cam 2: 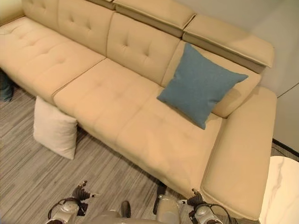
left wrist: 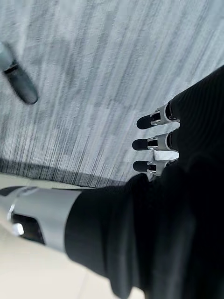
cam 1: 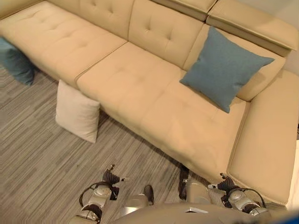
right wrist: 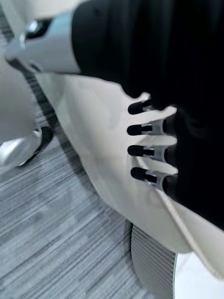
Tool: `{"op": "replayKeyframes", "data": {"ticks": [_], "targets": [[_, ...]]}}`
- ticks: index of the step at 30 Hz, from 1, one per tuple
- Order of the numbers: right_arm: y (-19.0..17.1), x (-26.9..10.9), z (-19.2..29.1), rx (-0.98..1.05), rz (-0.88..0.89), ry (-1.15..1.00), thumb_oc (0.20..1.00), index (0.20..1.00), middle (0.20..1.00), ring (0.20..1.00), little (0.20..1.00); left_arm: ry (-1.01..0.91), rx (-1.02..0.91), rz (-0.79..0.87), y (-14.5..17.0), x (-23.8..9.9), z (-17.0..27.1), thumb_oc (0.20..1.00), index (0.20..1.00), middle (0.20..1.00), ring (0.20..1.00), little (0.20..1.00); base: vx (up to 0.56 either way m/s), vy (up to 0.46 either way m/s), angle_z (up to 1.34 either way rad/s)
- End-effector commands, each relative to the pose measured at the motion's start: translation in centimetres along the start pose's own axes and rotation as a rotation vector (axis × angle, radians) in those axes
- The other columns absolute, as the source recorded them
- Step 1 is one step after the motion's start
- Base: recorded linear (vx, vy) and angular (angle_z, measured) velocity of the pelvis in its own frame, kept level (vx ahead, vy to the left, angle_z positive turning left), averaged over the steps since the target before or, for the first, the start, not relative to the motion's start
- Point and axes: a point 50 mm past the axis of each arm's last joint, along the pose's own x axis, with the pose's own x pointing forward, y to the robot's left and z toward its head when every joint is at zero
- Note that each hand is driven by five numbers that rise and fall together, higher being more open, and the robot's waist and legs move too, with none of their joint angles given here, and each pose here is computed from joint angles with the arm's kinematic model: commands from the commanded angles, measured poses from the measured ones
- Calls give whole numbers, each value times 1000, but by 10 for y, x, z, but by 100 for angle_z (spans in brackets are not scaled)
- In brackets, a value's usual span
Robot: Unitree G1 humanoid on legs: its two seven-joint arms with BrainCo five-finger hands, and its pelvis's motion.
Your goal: Pick up all the scattered cushions and arrange them neatly on the sofa.
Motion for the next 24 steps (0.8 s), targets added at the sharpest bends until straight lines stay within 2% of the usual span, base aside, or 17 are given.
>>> {"op": "replayKeyframes", "data": {"ticks": [1, 6, 9, 14, 19, 24], "targets": [[-9, 0, -7, -24, -29, 11, 1000, 1000, 1000, 1000, 1000, -19, 19, 28, 5, -1, 0, 1000, 1000, 1000, 1000, 1000, 28, -186, 105], [-11, 1, -3, -27, -37, -11, 1000, 1000, 1000, 1000, 1000, 39, -12, 33, 2, -4, -15, 1000, 1000, 1000, 1000, 1000, -31, -184, 76], [-24, 1, -7, 33, -82, 9, 1000, 1000, 1000, 1000, 1000, 73, -34, 27, -4, -6, -20, 1000, 1000, 1000, 1000, 1000, -131, -73, 163], [-18, -3, -28, 43, -69, 90, 1000, 1000, 1000, 1000, 1000, 128, -16, 22, -4, -10, -35, 1000, 1000, 1000, 1000, 1000, 114, 14, 155], [-11, -3, -24, 3, -45, 86, 1000, 1000, 1000, 1000, 1000, 167, -3, 20, -2, -15, -47, 1000, 1000, 1000, 1000, 1000, 113, 80, 17], [0, 0, 3, -62, -7, -11, 1000, 1000, 1000, 1000, 1000, 169, -20, 69, 16, -14, -48, 1000, 1000, 1000, 1000, 1000, 124, 213, 4]]}}
